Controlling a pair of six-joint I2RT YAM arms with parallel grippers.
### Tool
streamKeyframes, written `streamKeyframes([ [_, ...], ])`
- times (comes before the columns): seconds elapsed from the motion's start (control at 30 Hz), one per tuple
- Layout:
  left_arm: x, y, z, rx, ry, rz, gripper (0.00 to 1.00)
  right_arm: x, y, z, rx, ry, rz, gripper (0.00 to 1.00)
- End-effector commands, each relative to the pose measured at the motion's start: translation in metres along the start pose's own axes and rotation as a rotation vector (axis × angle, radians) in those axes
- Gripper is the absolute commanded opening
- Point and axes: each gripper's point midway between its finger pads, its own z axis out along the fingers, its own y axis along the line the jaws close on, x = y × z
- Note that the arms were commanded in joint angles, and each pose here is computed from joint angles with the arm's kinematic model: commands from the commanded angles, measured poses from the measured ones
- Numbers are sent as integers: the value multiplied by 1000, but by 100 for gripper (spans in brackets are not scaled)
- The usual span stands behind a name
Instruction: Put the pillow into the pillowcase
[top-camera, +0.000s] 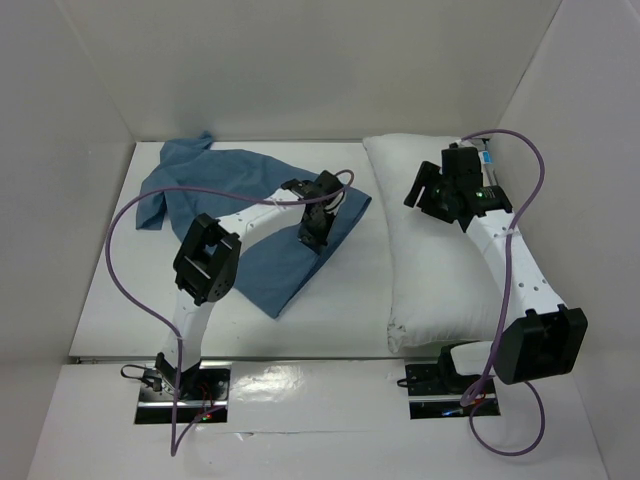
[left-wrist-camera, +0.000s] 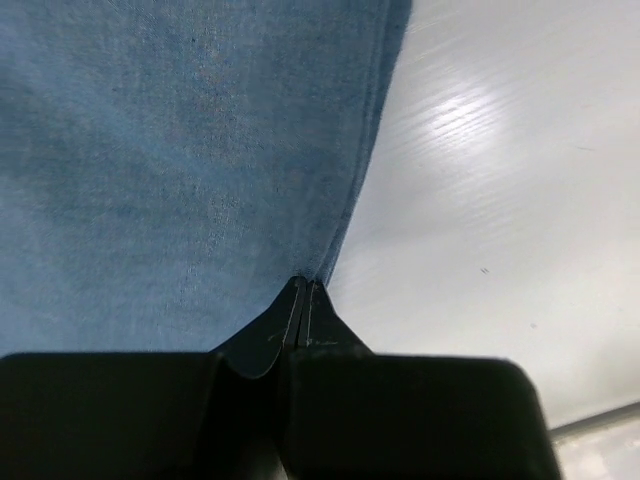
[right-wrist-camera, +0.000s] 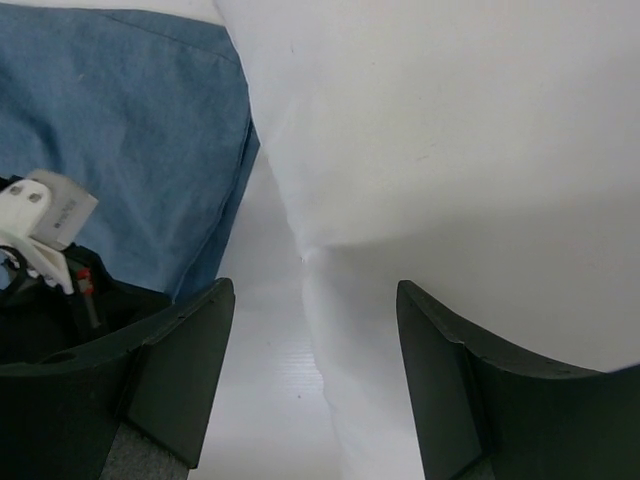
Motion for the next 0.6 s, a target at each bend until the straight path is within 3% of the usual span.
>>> streamKeyframes([
  [0.0,-16,-3,-46,34,-43,29,0,-11,0,-9,-1,-23,-32,73],
  [0.07,-19,2,-58,80,-33,-5,0,-14,-1,-11,13,-16,-60,73],
  [0.3,-48,30,-109,216,-131,-139,0,-40,1,-1,227,-36,-175,88],
  [0.47,-58,51,-120,268,-154,-231,0,-58,8,54,325,-1,-213,90],
  [0.57,-63,57,-126,277,-174,-271,0,-62,16,58,377,1,-241,90],
])
